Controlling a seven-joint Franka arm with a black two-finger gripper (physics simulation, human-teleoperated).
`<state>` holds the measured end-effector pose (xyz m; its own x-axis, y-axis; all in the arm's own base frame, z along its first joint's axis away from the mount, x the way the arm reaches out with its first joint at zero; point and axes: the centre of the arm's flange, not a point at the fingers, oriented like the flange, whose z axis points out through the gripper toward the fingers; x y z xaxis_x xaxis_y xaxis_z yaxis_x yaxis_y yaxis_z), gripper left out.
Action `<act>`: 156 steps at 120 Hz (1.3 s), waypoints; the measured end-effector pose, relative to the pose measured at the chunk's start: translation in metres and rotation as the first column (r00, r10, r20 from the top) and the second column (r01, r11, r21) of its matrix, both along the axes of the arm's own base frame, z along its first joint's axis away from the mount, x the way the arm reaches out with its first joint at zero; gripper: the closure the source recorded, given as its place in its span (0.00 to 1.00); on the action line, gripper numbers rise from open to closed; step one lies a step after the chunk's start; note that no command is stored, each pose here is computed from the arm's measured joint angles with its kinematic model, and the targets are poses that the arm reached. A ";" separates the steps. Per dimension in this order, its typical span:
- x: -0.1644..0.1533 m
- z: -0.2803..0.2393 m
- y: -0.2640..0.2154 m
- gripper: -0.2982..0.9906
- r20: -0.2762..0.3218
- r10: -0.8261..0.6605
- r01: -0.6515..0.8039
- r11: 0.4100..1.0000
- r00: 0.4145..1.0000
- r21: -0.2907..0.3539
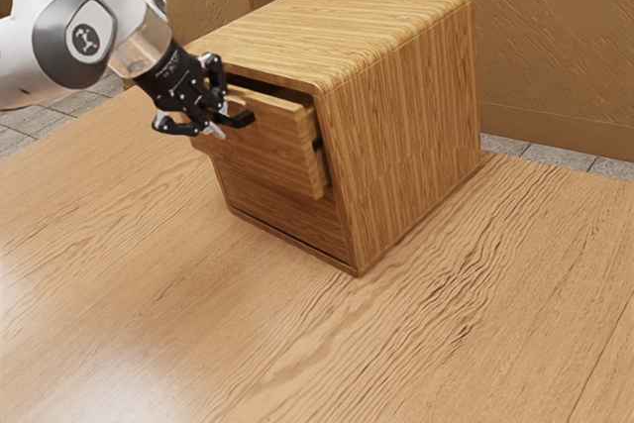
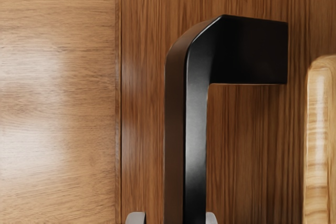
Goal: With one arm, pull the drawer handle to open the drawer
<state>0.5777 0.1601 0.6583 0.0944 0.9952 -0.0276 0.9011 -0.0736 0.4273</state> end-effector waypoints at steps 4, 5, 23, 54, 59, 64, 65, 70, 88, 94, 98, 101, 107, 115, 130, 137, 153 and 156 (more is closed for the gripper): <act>-0.001 0.001 0.000 0.75 0.001 0.000 0.000 1.000 1.000 0.000; -0.002 0.001 0.000 0.75 0.002 0.000 0.000 1.000 1.000 0.000; -0.010 0.005 0.001 0.75 0.006 0.002 -0.002 1.000 1.000 -0.002; -0.032 0.010 0.010 0.75 0.011 0.016 -0.016 1.000 1.000 -0.009; -0.036 0.010 0.017 0.75 0.010 0.030 -0.030 0.999 0.999 -0.010; -0.041 0.009 0.027 0.75 0.008 0.048 -0.048 0.999 0.999 -0.012; -0.042 0.009 0.029 0.75 0.008 0.052 -0.052 0.999 0.999 -0.012; -0.046 0.010 0.037 0.75 0.009 0.068 -0.068 0.998 0.998 -0.013; -0.053 0.011 0.041 0.75 0.009 0.076 -0.076 0.997 0.997 -0.014; -0.053 0.010 0.037 0.75 0.007 0.069 -0.069 0.998 0.998 -0.015; -0.052 0.009 0.035 0.75 0.005 0.064 -0.064 0.998 0.998 -0.016; -0.052 0.008 0.033 0.75 0.004 0.061 -0.061 0.998 0.998 -0.016; -0.051 0.008 0.030 0.74 0.003 0.057 -0.056 0.998 0.998 -0.016; -0.051 0.009 0.029 0.74 0.005 0.054 -0.054 0.998 0.999 -0.016; -0.055 0.010 0.028 0.75 0.007 0.052 -0.052 0.998 0.999 -0.019; -0.057 0.010 0.027 0.75 0.008 0.052 -0.052 0.998 0.999 -0.020; -0.064 0.013 0.023 0.75 0.012 0.048 -0.047 0.999 0.999 -0.022; -0.065 0.013 0.023 0.75 0.011 0.047 -0.047 0.999 0.999 -0.023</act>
<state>0.5125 0.1830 0.6709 0.0483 0.9976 -0.0490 0.8984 -0.0220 0.4387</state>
